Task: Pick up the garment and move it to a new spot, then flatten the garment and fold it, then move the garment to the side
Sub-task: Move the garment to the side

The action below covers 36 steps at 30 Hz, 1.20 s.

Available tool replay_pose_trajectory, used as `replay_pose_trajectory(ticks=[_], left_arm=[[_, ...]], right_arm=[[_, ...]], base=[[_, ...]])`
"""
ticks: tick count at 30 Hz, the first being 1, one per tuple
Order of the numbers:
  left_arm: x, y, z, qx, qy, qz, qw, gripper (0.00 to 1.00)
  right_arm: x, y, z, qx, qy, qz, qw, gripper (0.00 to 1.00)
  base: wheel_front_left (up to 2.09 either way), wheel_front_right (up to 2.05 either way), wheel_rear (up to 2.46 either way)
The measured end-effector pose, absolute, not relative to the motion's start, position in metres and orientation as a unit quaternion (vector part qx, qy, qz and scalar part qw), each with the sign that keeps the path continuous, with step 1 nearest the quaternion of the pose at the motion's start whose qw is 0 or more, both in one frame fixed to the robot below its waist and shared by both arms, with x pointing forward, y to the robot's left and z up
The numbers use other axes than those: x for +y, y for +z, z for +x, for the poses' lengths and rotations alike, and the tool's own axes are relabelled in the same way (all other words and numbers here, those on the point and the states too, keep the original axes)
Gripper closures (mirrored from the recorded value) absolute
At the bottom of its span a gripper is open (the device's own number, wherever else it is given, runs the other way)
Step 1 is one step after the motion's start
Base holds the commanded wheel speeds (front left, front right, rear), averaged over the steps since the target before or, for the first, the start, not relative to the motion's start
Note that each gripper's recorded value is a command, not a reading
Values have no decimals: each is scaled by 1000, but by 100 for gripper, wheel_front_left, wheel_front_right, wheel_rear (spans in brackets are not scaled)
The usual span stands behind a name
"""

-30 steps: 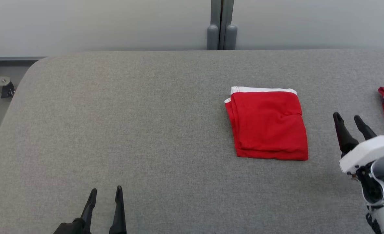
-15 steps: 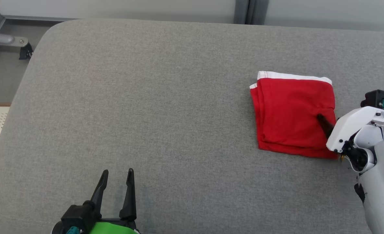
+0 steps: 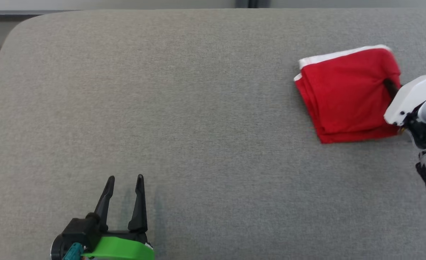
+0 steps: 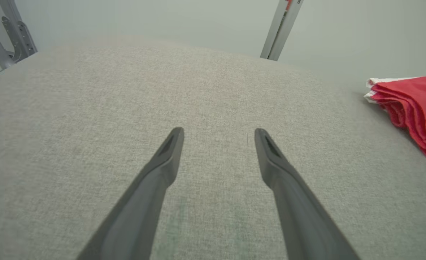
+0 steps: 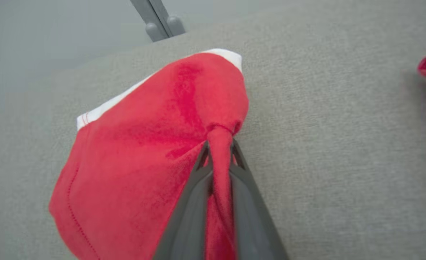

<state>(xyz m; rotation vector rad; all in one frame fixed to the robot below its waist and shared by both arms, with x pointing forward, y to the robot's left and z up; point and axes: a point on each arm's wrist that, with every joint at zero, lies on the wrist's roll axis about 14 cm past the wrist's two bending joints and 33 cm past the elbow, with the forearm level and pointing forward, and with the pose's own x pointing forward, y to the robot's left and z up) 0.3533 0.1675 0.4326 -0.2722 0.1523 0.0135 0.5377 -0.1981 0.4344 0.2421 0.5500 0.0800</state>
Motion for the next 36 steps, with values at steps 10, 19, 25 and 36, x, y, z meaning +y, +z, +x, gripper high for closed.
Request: replay_pose_trajectory(ticks=[10, 19, 25, 36], left_arm=[[106, 428, 402, 74, -96, -143, 982, 0], [101, 385, 410, 127, -105, -133, 977, 0], [107, 379, 410, 133, -98, -133, 977, 0], [136, 425, 402, 72, -54, -134, 987, 0]], right_arm=[[-356, 486, 515, 271, -90, 42, 957, 100], [-433, 461, 483, 337, -183, -14, 923, 85], [-449, 474, 498, 272, -207, -85, 936, 0], [-394, 533, 505, 72, -132, -142, 979, 0]], base=[[0, 0, 0], [0, 0, 0], [0, 0, 0], [0, 0, 0]])
